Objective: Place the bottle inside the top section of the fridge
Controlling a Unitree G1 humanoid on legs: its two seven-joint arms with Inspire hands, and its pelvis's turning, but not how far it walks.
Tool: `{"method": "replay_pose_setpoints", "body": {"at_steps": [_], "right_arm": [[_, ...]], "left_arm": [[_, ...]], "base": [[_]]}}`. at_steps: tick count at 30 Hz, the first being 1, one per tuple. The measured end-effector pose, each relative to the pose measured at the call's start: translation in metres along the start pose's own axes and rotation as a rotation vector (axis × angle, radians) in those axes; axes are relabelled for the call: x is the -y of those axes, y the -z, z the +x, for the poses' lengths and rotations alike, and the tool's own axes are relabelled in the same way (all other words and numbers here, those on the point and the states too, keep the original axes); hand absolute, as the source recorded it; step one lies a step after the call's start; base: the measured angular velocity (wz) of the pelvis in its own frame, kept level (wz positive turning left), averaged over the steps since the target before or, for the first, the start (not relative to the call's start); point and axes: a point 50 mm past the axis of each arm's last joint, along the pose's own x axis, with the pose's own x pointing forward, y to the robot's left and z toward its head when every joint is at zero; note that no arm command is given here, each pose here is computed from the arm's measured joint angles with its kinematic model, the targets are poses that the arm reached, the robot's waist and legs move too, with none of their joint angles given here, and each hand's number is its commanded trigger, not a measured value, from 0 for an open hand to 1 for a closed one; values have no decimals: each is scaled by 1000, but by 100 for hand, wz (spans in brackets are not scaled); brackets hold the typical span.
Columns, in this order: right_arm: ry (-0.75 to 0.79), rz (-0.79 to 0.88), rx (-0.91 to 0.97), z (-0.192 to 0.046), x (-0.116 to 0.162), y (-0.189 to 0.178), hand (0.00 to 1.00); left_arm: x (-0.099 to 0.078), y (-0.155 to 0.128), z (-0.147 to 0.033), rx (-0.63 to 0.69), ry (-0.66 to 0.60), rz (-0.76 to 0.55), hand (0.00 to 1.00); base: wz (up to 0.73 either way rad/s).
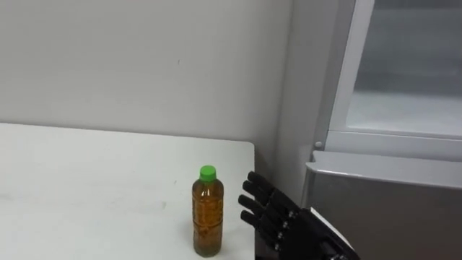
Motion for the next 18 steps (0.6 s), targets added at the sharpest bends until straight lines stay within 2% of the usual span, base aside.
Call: {"method": "replay_pose_setpoints", "body": {"at_steps": [3,12,18], "right_arm": [[83,-4,-10,8,9,1,0],[236,-22,-73,24,21,13,0],[425,-47,-140,24,32,31,0]], "left_arm": [[-1,-5,0,12,-4,48,0],[1,-2,0,-5,10,72,0],[2,-4,-1,-3,-3,80,0]], "base": [[17],[16],[21]]}}
